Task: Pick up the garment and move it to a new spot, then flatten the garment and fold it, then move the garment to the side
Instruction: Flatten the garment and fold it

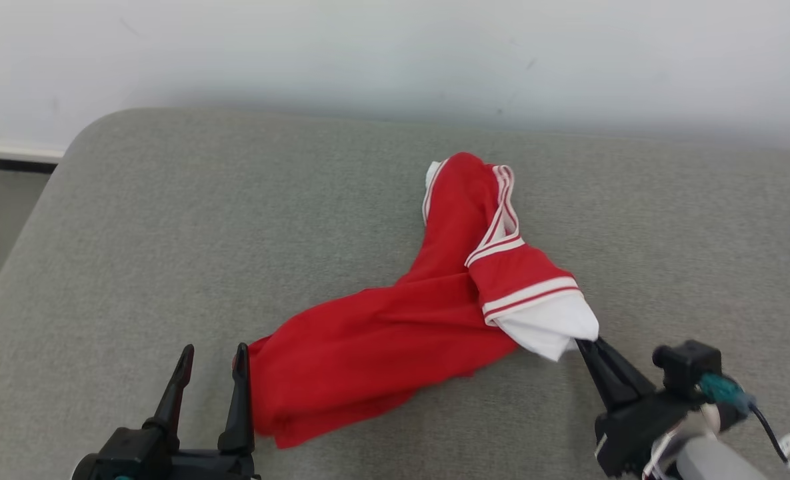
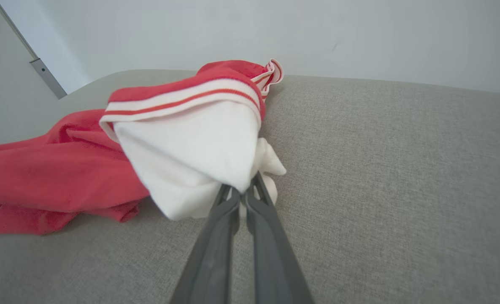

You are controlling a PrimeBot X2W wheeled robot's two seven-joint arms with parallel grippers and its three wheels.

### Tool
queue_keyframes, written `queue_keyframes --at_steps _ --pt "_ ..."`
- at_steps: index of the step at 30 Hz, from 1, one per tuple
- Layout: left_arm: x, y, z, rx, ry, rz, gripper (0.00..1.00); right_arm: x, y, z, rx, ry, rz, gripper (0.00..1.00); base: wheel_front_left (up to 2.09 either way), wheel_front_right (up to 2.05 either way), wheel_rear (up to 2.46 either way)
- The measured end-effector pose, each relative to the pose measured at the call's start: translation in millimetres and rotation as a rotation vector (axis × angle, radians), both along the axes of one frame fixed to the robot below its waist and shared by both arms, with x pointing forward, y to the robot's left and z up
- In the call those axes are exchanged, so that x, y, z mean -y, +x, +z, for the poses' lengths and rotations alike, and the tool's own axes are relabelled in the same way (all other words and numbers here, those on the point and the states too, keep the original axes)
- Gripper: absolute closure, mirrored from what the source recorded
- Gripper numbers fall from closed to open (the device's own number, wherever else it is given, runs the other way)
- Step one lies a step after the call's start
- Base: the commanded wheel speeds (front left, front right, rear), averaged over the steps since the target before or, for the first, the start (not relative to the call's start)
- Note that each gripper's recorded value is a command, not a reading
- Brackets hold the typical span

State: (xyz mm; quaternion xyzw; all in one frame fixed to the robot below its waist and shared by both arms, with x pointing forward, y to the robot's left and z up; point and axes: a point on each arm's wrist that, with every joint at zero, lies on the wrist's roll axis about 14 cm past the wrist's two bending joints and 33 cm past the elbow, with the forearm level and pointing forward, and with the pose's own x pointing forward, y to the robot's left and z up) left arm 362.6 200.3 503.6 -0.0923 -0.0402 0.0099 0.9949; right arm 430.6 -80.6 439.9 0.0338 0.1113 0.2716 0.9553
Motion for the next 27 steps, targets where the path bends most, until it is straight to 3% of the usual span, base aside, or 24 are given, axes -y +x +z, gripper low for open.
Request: queue_keyframes --at_steps 9,10,11,12,19,22,27 --pt "18.4 6.7 5.0 0.019 -0.008 -0.057 0.00 43.4 -55.5 -1.6 -0.141 0.268 -0.222 1.00 0.00 0.00 0.00" --pt "19.3 7.3 5.3 0.020 -0.008 -0.060 0.00 48.5 -61.1 -5.5 -0.161 0.275 -0.244 0.82 0.00 0.00 0.00" --pt "20.5 8.0 5.6 0.021 -0.009 -0.064 0.00 55.6 -65.5 -9.5 -0.171 0.259 -0.261 0.05 0.00 0.00 0.00" --pt "22.1 8.5 5.6 0.021 -0.010 -0.069 0.00 63.6 -68.0 -11.1 -0.167 0.235 -0.275 0.00 0.00 0.00 0.00" --pt "28.3 8.0 9.7 0.034 -0.010 -0.087 0.00 80.9 -61.9 19.9 -0.011 0.155 -0.308 0.00 0.00 0.00 0.00" --pt "26.9 6.6 12.5 0.042 -0.007 -0.083 0.00 75.3 -57.3 39.6 0.068 0.112 -0.276 0.00 0.00 0.00 0.00" --pt "23.9 4.6 14.3 0.048 -0.004 -0.074 0.00 38.9 -58.3 48.0 0.086 0.061 -0.163 0.00 0.00 0.00 0.00"
